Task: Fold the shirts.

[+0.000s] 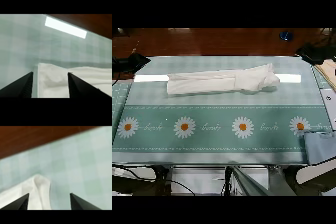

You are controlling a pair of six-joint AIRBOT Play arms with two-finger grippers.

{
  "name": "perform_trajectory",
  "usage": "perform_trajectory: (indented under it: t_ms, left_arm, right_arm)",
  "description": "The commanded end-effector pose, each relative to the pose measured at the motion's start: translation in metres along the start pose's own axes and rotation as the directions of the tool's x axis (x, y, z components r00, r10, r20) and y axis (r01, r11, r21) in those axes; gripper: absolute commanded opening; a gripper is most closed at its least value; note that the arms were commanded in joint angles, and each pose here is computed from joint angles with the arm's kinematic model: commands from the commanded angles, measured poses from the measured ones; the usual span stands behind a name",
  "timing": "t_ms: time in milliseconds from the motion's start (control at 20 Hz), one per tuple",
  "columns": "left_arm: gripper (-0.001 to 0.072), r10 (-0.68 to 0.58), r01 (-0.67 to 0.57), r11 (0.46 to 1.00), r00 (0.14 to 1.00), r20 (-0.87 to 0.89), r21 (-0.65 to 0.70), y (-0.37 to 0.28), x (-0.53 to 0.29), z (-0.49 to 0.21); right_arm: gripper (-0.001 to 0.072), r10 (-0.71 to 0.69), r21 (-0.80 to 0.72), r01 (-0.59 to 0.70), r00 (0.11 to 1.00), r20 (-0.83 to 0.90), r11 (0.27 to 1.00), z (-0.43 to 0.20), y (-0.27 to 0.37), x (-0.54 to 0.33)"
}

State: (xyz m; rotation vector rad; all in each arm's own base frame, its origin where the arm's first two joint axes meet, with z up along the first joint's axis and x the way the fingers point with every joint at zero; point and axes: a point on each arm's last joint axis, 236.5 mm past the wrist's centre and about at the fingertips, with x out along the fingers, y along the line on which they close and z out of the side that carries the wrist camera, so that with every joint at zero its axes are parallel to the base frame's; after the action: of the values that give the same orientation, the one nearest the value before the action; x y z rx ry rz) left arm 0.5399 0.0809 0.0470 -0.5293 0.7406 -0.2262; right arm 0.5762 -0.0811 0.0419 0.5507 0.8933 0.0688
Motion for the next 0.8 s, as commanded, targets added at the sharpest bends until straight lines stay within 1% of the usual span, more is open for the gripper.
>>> perform_trajectory:
  t_ms: [0, 50, 100, 250, 450, 750]
  left_arm:
    - [0.0492, -0.071, 0.072, 0.997, 0.993, -0.092, 0.012, -0.022, -0.008, -0.019]
    - [0.0492, -0.084, 0.086, 0.996, 0.99, -0.113, 0.017, -0.028, -0.006, -0.025]
    - [0.0492, -0.093, 0.097, 0.995, 0.987, -0.13, 0.022, -0.033, -0.004, -0.029]
    - [0.0492, -0.098, 0.107, 0.993, 0.981, -0.165, 0.05, -0.044, 0.003, -0.038]
    - [0.0492, -0.12, 0.135, 0.989, 0.972, -0.2, 0.062, -0.057, 0.008, -0.048]
    - [0.0492, -0.121, 0.14, 0.987, 0.969, -0.217, 0.076, -0.063, 0.011, -0.053]
  right_arm:
    - [0.0583, 0.265, 0.19, -0.227, 0.943, -0.202, 0.955, -0.041, 0.005, 0.003]
    - [0.0583, 0.322, 0.235, -0.269, 0.918, -0.23, 0.934, -0.051, 0.008, 0.011]
    - [0.0583, 0.344, 0.26, -0.28, 0.905, -0.249, 0.924, -0.058, 0.008, 0.02]
    - [0.0583, 0.316, 0.26, -0.241, 0.897, -0.307, 0.935, -0.081, 0.002, 0.05]
    - [0.0583, 0.275, 0.241, -0.2, 0.901, -0.335, 0.95, -0.099, 0.001, 0.084]
    - [0.0583, 0.26, 0.202, -0.199, 0.901, -0.347, 0.959, -0.118, 0.031, 0.123]
